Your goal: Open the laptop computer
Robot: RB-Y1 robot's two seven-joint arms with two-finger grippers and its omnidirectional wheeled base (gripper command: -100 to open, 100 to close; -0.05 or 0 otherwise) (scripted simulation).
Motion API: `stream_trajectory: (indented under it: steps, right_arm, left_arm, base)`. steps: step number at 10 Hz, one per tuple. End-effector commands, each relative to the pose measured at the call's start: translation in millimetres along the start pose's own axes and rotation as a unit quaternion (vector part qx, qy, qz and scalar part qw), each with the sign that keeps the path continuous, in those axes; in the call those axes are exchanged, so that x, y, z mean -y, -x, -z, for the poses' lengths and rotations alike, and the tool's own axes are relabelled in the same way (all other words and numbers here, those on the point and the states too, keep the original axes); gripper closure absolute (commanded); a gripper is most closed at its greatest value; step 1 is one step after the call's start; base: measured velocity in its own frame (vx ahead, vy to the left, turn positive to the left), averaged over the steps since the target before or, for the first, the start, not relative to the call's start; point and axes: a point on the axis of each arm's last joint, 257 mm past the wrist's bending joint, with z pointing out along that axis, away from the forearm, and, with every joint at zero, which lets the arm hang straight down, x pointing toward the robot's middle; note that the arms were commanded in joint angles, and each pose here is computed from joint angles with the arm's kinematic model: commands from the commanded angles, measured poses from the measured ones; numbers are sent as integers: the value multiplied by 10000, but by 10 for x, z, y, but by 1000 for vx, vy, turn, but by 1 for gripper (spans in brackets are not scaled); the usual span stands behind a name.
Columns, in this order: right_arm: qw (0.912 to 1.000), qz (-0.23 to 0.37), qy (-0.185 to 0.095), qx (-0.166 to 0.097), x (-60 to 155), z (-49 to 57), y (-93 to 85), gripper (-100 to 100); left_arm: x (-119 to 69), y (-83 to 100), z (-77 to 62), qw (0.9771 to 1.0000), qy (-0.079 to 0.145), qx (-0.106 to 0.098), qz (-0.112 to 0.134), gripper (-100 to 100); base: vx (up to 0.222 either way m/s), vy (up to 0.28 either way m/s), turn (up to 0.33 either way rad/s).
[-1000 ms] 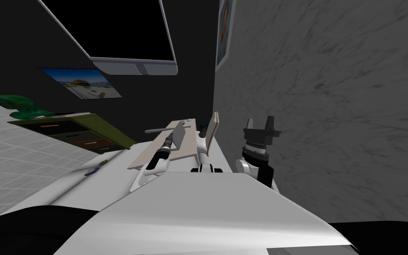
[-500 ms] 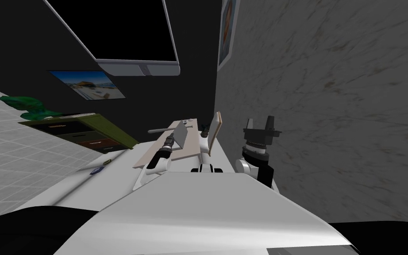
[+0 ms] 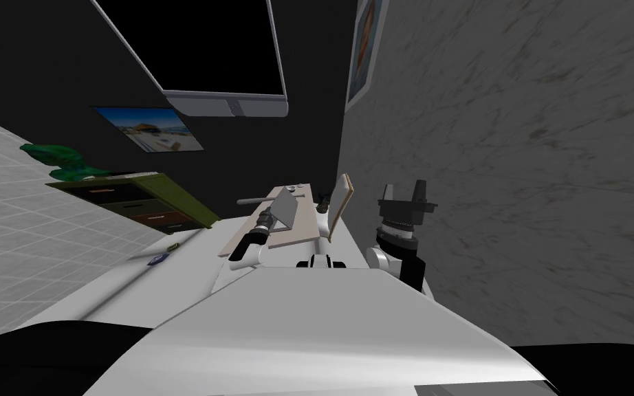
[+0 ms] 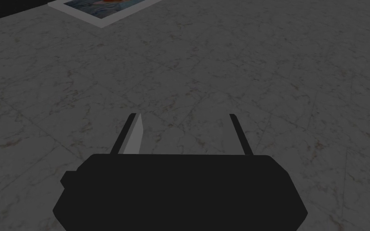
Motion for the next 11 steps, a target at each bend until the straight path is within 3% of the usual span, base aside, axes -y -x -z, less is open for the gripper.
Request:
stream_trajectory:
  steps: [1,4,6,8,9,11]
  right_arm:
    - [10000,0,0,0,0,0,0,0]
    - [10000,0,0,0,0,0,0,0]
    - [10000,0,0,0,0,0,0,0]
    - [10000,0,0,0,0,0,0,0]
    - [10000,0,0,0,0,0,0,0]
    - [10000,-1,0,0,0,0,0,0]
  left_arm:
    - [-158,-117,-53,9980,96,-58,615,100]
    - [-310,-244,-101,9922,194,-107,1230,100]
    - [-408,-335,-130,9861,260,-134,1638,100]
    - [-503,-430,-156,9782,328,-157,2044,100]
    - [-478,-399,-159,9812,321,-151,1898,100]
    - [-624,-501,-176,9714,361,-195,2337,100]
  base:
    - [-38,131,23]
    - [-22,109,14]
    - [-15,96,24]
    - [-32,105,17]
    - [-13,45,0]
    - [-12,55,0]
